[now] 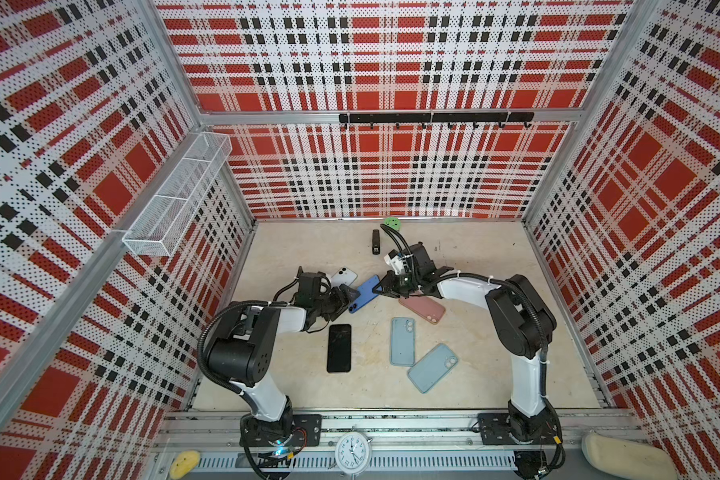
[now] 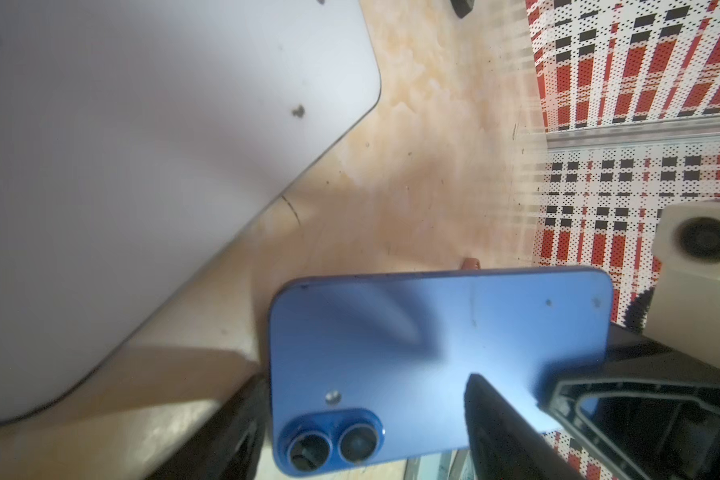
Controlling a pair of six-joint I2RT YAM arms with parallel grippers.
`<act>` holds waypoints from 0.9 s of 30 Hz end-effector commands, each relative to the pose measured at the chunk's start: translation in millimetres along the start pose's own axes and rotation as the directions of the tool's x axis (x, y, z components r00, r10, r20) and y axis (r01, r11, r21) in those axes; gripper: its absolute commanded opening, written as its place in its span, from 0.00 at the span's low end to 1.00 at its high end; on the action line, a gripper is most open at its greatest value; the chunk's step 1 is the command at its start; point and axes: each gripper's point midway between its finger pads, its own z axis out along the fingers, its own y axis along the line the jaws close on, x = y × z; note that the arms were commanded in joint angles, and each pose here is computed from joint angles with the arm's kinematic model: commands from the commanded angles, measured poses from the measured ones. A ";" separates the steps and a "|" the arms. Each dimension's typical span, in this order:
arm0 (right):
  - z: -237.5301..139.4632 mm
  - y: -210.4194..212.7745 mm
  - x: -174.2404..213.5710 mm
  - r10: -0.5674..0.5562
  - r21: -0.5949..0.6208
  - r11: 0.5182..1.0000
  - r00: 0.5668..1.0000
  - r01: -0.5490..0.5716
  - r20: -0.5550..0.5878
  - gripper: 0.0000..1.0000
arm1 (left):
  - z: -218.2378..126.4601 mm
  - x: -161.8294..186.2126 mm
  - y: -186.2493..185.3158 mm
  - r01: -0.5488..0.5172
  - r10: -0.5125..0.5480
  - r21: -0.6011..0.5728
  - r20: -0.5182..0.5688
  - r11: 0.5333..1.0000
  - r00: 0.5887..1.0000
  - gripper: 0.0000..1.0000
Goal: Put the phone into the phone case
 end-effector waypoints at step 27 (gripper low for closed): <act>-239.8 122.4 -41.2 -0.124 -0.441 0.858 0.940 0.263 0.319 0.00 | -96.8 9.9 -248.4 -0.357 0.420 0.538 0.006 0.764 0.908 0.87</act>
